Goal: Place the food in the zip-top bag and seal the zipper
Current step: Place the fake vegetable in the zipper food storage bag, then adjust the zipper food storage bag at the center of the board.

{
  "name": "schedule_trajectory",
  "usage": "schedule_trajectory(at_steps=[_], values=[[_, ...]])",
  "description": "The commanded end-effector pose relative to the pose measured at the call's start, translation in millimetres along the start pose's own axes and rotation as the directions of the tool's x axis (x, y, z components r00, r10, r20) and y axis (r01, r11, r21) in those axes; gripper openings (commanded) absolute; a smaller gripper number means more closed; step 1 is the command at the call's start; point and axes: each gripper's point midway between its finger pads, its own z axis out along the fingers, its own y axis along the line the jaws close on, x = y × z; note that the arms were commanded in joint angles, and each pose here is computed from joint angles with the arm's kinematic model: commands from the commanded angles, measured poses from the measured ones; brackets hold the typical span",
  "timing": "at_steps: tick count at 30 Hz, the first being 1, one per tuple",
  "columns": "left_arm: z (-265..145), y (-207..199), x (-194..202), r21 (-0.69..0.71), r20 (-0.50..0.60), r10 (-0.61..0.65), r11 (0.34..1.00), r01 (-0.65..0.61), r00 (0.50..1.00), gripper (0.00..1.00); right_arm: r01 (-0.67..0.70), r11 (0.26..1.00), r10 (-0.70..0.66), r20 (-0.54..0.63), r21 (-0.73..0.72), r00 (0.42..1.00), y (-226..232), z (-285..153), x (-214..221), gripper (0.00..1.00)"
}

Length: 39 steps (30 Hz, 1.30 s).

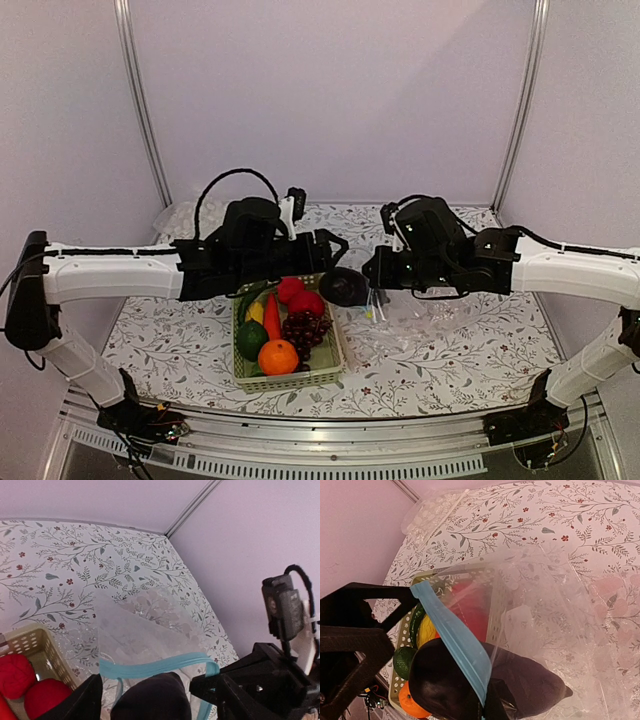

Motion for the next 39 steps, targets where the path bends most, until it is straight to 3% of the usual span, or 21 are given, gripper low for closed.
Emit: schedule_trajectory(at_steps=[1, 5, 13, 16, 22, 30, 36, 39], values=[[-36, -5, -36, -0.008, 0.079, 0.058, 0.998, -0.058, 0.995, 0.81, -0.099, 0.992, 0.097, -0.021, -0.075, 0.995, -1, 1, 2, 0.0], [-53, 17, -26, -0.066, 0.025, 0.058, 0.996, -0.056, 0.998, 0.84, -0.191, 0.97, 0.188, -0.035, -0.15, 0.982, -1, 2, -4, 0.0], [-61, 34, 35, -0.004, -0.164, -0.091, 0.996, 0.091, 0.982, 0.67, -0.281, 0.925, 0.271, -0.075, -0.257, 0.96, 9, -3, -9, 0.0], [-62, 34, 48, 0.024, -0.197, -0.124, 0.991, 0.131, 0.973, 0.65, -0.295, 0.91, 0.286, -0.072, -0.293, 0.955, 15, -7, -13, 0.0], [-62, 18, 40, 0.1, -0.178, -0.138, 0.982, 0.158, 0.974, 0.75, -0.288, 0.909, 0.281, -0.067, -0.302, 0.957, 16, -6, -14, 0.0], [-51, 21, 39, 0.082, -0.169, -0.153, 0.982, 0.168, 0.974, 0.78, -0.286, 0.907, 0.274, -0.08, -0.31, 0.958, 18, -3, -11, 0.0], [-38, 16, 40, 0.105, -0.174, -0.173, 0.975, 0.193, 0.969, 0.63, -0.278, 0.907, 0.265, -0.085, -0.316, 0.961, 19, -3, -11, 0.0], [-33, 12, 37, 0.116, -0.171, -0.172, 0.974, 0.194, 0.97, 0.43, -0.274, 0.909, 0.261, -0.085, -0.313, 0.962, 19, -2, -10, 0.0]])
